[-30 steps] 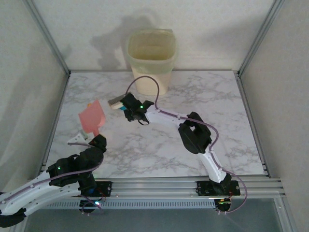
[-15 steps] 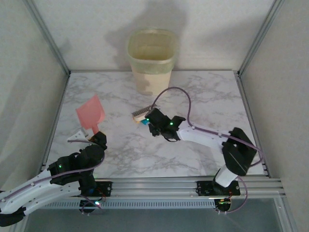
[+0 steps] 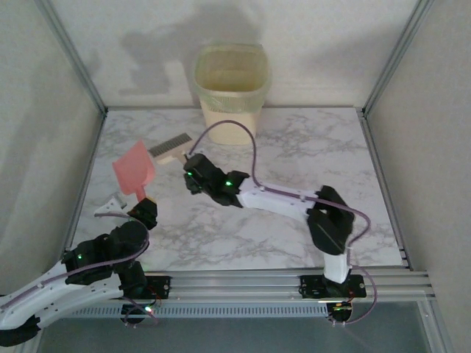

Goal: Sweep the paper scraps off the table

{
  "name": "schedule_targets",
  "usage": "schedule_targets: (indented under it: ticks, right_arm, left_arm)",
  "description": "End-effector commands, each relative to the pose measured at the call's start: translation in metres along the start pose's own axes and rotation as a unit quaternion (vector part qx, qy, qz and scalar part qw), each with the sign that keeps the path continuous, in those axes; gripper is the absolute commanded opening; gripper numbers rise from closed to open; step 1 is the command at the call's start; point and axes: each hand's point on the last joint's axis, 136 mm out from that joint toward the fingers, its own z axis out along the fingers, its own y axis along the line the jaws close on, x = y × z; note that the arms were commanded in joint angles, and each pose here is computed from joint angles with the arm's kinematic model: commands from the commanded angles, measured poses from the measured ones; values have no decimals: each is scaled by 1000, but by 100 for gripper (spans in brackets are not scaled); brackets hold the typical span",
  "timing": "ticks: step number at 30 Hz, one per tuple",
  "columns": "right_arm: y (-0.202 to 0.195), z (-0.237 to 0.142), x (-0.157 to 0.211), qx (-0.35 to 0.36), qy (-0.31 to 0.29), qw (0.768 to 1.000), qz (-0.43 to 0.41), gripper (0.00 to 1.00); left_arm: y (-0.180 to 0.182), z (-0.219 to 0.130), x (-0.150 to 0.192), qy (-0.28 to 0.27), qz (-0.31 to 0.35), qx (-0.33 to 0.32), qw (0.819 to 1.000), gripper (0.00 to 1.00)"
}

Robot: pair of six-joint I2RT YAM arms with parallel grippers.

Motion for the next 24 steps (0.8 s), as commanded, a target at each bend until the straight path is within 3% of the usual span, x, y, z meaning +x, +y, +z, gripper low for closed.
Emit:
schedule_targets:
  ticks: [1, 5, 13, 24]
  right_arm:
    - [34, 33, -15, -32, -14, 999, -19, 0]
    - [66, 75, -15, -66, -3, 998, -18, 0]
    - [96, 126, 1, -62, 20, 997, -45, 0]
    - [94, 145, 18, -45, 38, 998, -37, 0]
  left_arm:
    - [6, -6, -12, -12, 0, -14, 1000, 5]
    - [9, -11, -18, -14, -15, -13, 1000, 5]
    - [9, -11, -18, -17, -26, -5, 1000, 5]
    - [15, -8, -12, -15, -30, -5, 999, 5]
